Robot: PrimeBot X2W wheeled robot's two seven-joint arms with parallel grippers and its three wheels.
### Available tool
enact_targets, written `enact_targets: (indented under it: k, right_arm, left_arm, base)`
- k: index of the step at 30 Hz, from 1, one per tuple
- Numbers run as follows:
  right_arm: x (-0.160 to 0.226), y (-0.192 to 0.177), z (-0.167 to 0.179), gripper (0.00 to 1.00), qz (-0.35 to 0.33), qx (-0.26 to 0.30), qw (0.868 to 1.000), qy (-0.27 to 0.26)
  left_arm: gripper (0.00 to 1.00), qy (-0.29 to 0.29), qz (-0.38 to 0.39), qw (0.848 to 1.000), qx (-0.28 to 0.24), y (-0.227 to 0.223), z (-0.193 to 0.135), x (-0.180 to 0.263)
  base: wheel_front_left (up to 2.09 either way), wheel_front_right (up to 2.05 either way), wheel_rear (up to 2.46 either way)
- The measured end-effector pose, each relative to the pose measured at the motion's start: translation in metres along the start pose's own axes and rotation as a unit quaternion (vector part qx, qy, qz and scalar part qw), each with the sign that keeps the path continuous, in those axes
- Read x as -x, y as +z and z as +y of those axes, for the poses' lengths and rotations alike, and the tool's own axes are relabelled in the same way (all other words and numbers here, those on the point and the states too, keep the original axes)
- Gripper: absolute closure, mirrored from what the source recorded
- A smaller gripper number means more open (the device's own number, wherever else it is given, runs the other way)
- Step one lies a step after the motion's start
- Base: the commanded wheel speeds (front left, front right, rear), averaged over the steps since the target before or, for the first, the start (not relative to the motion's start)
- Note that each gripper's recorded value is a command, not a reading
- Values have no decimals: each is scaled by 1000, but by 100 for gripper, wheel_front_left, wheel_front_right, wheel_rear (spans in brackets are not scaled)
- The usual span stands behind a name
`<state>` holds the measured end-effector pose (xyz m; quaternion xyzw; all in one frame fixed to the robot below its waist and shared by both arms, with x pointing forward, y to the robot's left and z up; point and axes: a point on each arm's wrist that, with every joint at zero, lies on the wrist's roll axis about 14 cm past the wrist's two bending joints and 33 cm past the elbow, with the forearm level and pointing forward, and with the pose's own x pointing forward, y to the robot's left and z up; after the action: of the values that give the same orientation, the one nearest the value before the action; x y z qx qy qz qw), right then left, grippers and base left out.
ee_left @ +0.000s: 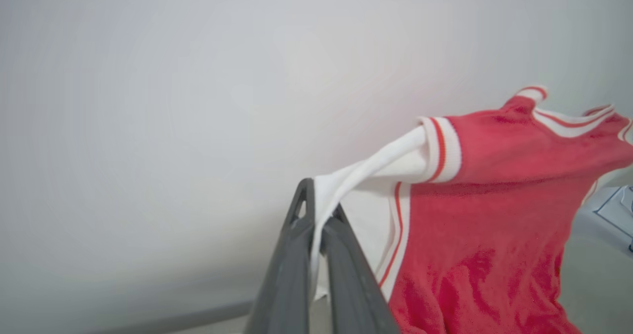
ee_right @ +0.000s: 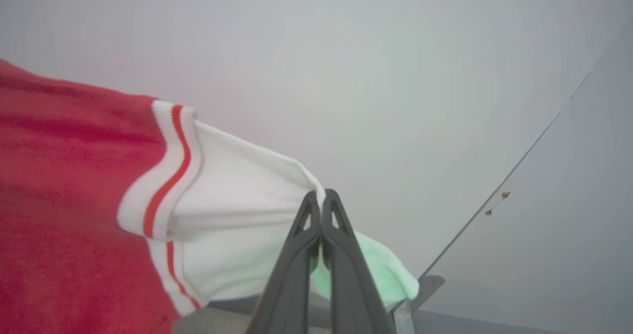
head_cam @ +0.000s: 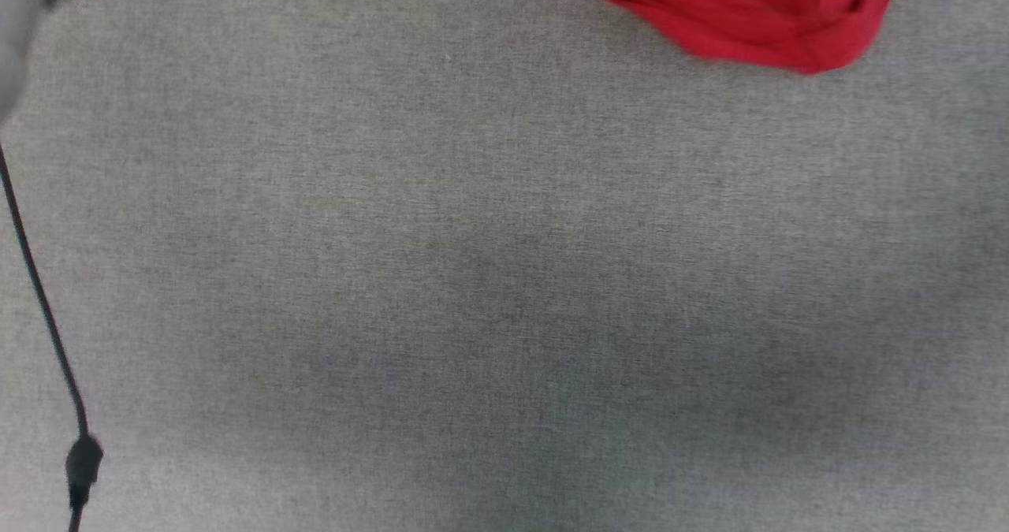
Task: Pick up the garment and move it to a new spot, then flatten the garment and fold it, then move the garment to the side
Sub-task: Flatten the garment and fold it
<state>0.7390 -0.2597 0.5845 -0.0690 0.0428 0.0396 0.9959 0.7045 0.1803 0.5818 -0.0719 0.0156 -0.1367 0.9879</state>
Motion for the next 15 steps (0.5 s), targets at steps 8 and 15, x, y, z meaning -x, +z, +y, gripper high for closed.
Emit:
enact_targets:
  k: [8, 15]
  right_arm:
    - [14, 120, -18, 100, -174, -20, 984, -46]
    - [29, 103, -10, 100, -146, 10, 988, -41]
  left_arm:
    - [100, -1, -185, 982, 25, 136, -25, -6]
    - [100, -8, -157, 986, 49, 111, -37, 10]
  base:
    - [0, 0, 0]
    - [0, 0, 0]
